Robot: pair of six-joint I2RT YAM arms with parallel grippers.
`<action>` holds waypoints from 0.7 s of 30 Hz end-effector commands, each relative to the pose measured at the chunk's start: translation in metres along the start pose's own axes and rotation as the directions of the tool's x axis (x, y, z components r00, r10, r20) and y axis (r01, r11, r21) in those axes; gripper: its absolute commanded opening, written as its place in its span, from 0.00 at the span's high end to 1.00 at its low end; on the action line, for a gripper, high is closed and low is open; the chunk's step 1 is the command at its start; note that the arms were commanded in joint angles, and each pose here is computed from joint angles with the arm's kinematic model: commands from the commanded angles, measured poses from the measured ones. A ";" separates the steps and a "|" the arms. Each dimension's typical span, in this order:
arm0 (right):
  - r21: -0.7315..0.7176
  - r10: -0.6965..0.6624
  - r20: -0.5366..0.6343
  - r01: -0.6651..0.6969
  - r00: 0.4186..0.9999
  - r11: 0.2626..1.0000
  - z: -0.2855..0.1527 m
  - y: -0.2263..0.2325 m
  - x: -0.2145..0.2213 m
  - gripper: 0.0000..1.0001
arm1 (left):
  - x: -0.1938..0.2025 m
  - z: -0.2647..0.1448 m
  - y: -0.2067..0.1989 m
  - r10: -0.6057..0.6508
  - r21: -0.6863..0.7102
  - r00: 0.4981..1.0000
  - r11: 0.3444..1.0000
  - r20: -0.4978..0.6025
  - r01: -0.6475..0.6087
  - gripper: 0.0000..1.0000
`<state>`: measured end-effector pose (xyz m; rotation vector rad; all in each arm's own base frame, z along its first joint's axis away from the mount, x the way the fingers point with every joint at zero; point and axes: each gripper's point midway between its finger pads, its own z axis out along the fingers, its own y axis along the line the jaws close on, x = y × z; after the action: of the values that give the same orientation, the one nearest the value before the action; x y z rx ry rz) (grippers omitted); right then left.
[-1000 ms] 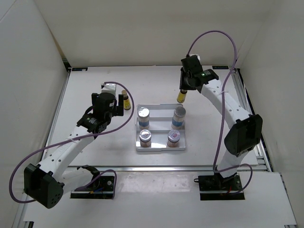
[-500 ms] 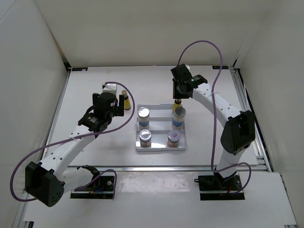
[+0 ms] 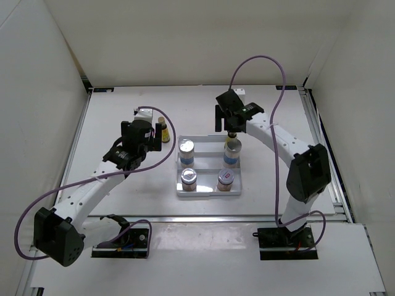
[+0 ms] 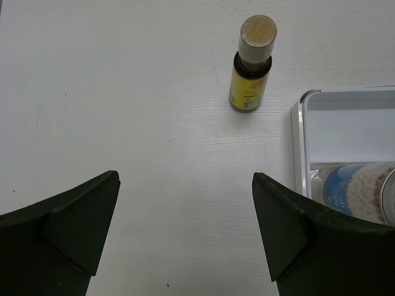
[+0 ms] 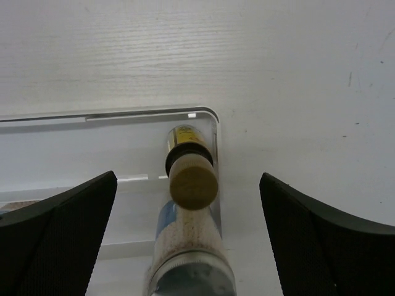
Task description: Organize the condiment bottles
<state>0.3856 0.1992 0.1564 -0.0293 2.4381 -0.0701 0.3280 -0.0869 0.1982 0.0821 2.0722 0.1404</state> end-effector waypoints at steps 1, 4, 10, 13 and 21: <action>0.025 0.076 0.201 -0.083 0.977 0.996 -0.059 -0.007 -0.038 0.00 | -0.019 -0.005 0.004 -0.050 -0.018 0.997 0.999 0.054 0.051 0.01; 0.070 0.098 0.277 -0.122 0.956 0.990 -0.080 -0.012 -0.035 0.00 | -0.030 -0.006 0.006 -0.105 0.006 0.993 0.994 0.060 0.105 0.01; 0.028 0.141 0.381 -0.163 0.914 0.986 -0.088 -0.014 -0.023 0.00 | -0.056 0.016 0.001 -0.219 0.075 0.976 0.973 -0.001 0.218 0.01; -0.037 0.155 0.425 -0.154 0.892 0.987 -0.096 -0.020 -0.022 0.00 | -0.066 0.034 0.002 -0.238 0.036 0.971 0.971 -0.009 0.238 0.01; -0.159 0.171 0.402 -0.116 0.900 0.981 -0.086 -0.029 -0.015 0.00 | -0.078 0.077 -0.009 -0.222 0.010 0.974 0.975 -0.037 0.222 0.01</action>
<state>0.3290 0.1646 0.2059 0.0680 2.1001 0.0280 0.4231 -0.0970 0.2107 -0.1311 2.1366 0.0221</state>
